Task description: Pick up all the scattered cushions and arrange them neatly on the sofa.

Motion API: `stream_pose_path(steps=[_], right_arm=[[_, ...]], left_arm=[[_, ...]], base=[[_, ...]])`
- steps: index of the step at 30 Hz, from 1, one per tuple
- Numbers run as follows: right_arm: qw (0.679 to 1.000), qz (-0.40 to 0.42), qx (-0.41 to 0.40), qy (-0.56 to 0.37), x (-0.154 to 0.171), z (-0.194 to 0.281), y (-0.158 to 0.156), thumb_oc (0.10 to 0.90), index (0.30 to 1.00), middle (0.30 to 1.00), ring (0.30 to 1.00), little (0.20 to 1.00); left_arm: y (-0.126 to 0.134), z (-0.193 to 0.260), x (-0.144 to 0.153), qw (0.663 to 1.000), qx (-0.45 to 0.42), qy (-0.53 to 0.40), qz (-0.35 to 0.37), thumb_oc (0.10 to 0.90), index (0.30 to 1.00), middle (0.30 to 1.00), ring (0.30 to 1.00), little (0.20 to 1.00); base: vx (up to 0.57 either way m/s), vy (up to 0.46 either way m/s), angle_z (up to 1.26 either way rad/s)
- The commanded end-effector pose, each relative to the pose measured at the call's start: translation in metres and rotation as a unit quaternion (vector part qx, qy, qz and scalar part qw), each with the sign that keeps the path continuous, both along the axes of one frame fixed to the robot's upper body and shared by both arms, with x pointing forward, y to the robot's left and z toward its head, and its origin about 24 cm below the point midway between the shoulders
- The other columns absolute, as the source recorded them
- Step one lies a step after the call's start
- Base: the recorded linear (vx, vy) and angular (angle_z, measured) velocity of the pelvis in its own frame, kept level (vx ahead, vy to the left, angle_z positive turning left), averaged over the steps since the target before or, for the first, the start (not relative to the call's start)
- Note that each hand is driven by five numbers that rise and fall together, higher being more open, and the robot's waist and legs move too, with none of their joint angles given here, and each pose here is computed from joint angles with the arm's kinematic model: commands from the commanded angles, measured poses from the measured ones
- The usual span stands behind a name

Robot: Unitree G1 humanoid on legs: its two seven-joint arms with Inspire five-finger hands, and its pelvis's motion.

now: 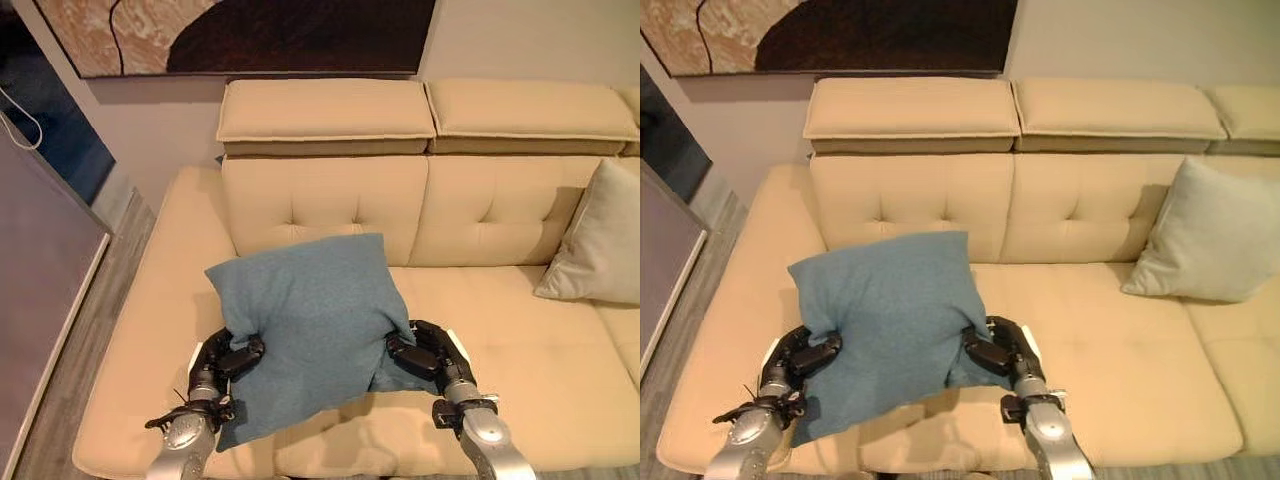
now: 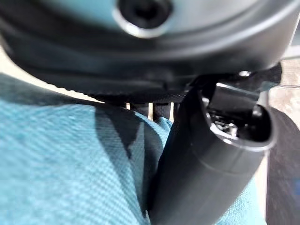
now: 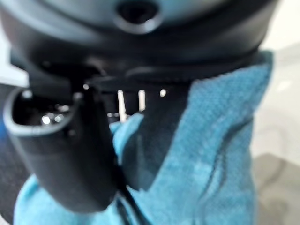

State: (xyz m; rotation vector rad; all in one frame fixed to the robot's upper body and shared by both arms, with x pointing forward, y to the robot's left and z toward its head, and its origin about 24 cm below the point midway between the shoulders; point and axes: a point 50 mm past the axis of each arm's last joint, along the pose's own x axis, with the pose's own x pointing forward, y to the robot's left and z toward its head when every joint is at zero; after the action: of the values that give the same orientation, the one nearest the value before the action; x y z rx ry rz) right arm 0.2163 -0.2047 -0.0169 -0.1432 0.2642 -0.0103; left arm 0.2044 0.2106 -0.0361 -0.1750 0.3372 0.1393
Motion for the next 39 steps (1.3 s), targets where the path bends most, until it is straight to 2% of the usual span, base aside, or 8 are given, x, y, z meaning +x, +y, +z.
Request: stream_pose_path(steps=[1, 14, 30, 35, 36, 37, 38, 39], right_arm=[[0.972, 0.04, 0.03, -0.23, 0.036, 0.084, 0.028, 0.4, 0.3, 0.3, 0.3, 0.3], [0.927, 0.023, -0.073, -0.367, 0.073, 0.144, 0.046, 0.4, 0.3, 0.3, 0.3, 0.3], [0.726, -0.068, -0.191, -0.657, 0.1, 0.308, 0.078, 0.4, 0.3, 0.3, 0.3, 0.3], [0.71, -0.088, -0.247, -0.653, 0.12, 0.329, 0.081, 0.4, 0.3, 0.3, 0.3, 0.3], [0.712, -0.093, -0.257, -0.647, 0.126, 0.334, 0.081, 0.4, 0.3, 0.3, 0.3, 0.3], [0.713, -0.095, -0.267, -0.641, 0.131, 0.339, 0.081, 0.4, 0.3, 0.3, 0.3, 0.3], [0.72, -0.096, -0.276, -0.629, 0.137, 0.342, 0.081, 0.4, 0.3, 0.3, 0.3, 0.3], [0.733, -0.094, -0.288, -0.609, 0.146, 0.342, 0.081, 0.582, 0.573, 0.573, 0.573, 0.573]], left_arm=[[-0.044, 0.059, 0.04, 0.98, 0.001, -0.172, -0.101, 0.4, 0.3, 0.3, 0.3, 0.3], [-0.084, 0.126, 0.089, 0.945, 0.014, -0.31, -0.1, 0.4, 0.3, 0.3, 0.3, 0.3], [-0.121, 0.323, 0.129, 0.778, 0.112, -0.617, -0.044, 0.4, 0.3, 0.3, 0.3, 0.3], [-0.129, 0.346, 0.147, 0.774, 0.167, -0.611, -0.025, 0.4, 0.3, 0.3, 0.3, 0.3], [-0.129, 0.349, 0.154, 0.78, 0.18, -0.598, -0.022, 0.411, 0.316, 0.316, 0.316, 0.316], [-0.128, 0.352, 0.16, 0.785, 0.189, -0.589, -0.019, 0.729, 0.794, 0.794, 0.794, 0.794], [-0.129, 0.352, 0.167, 0.798, 0.194, -0.571, -0.023, 0.8, 0.9, 0.9, 0.9, 0.9], [-0.126, 0.353, 0.174, 0.808, 0.204, -0.553, -0.02, 0.8, 0.9, 0.9, 0.9, 0.9]], base=[[-0.01, -0.068, 0.06], [-0.2, -0.001, 0.08], [-0.06, 0.006, 0.0], [0.0, 0.0, 0.0], [0.0, 0.0, 0.0], [0.0, 0.0, 0.0], [0.0, 0.0, 0.0], [0.0, 0.0, 0.0]])
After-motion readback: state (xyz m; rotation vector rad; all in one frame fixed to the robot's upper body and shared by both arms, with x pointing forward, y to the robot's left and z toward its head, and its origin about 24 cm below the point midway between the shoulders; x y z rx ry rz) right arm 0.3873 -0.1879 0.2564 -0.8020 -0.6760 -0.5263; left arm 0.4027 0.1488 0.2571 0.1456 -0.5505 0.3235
